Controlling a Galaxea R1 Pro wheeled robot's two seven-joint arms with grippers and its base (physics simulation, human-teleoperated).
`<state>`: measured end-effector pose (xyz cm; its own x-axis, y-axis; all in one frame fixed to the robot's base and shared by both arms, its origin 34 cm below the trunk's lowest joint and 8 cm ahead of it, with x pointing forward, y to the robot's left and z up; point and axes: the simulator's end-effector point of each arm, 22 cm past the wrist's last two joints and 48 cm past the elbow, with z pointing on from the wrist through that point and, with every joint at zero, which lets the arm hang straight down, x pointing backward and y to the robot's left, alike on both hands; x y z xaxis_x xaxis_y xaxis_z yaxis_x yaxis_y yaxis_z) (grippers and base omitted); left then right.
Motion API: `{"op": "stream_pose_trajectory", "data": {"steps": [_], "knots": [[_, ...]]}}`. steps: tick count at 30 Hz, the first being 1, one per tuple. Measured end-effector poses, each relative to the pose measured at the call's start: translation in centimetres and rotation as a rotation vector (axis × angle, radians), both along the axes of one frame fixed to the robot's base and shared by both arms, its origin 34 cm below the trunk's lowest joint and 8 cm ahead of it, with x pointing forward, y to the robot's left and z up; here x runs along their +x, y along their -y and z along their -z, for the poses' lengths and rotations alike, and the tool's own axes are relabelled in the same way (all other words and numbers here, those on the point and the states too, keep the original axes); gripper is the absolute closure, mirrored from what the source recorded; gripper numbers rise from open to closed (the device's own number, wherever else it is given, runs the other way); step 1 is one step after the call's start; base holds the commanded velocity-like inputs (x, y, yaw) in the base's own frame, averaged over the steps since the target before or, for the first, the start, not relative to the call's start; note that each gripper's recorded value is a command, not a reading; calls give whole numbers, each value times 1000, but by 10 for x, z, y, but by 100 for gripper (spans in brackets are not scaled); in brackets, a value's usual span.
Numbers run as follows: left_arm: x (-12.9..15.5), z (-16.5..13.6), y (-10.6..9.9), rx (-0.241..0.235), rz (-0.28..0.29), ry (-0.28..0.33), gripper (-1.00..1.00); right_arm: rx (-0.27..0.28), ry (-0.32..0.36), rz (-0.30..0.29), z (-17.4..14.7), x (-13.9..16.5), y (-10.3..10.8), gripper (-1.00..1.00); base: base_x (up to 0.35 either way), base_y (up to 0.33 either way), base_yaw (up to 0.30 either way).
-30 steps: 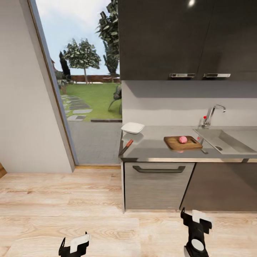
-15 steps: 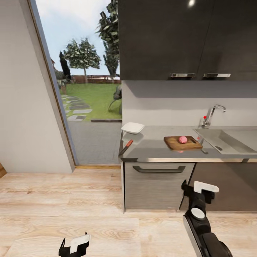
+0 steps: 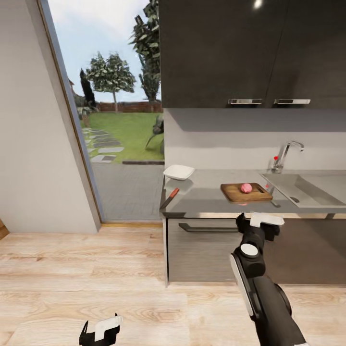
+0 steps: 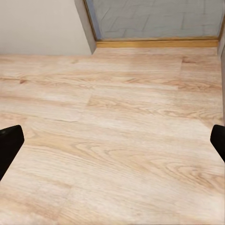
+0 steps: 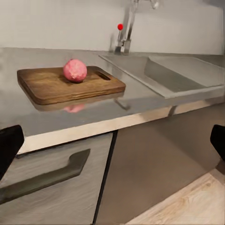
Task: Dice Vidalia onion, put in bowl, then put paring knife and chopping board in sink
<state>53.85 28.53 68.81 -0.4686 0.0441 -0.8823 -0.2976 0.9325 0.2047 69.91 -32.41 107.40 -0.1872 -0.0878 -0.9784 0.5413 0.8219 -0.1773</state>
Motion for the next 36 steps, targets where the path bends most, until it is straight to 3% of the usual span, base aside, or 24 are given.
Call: {"op": "stream_pose_trajectory", "data": {"steps": [9, 13, 17, 24, 30, 36], "knots": [[1, 1, 4, -9, 16, -2, -100, 7, 23, -28, -70, 35, -36, -100, 0, 0, 0], [1, 1, 4, -9, 18, -3, -100, -34, 47, -77, -119, 53, -60, -100, 0, 0, 0], [0, 3, 4, -8, 18, -11, -100, -76, 28, -137, -143, 68, -85, -100, 11, 0, 0], [-1, 5, 4, -7, 19, -23, -100, -78, -87, -366, -130, 96, -141, -100, 175, 0, 0], [-1, 5, 4, -6, 19, -25, -100, -32, -149, -622, -111, 102, -195, -100, 297, 0, 0], [-1, 5, 4, -6, 19, -26, -100, -20, -236, -845, -84, 98, -207, -100, 309, -59, 0]]}}
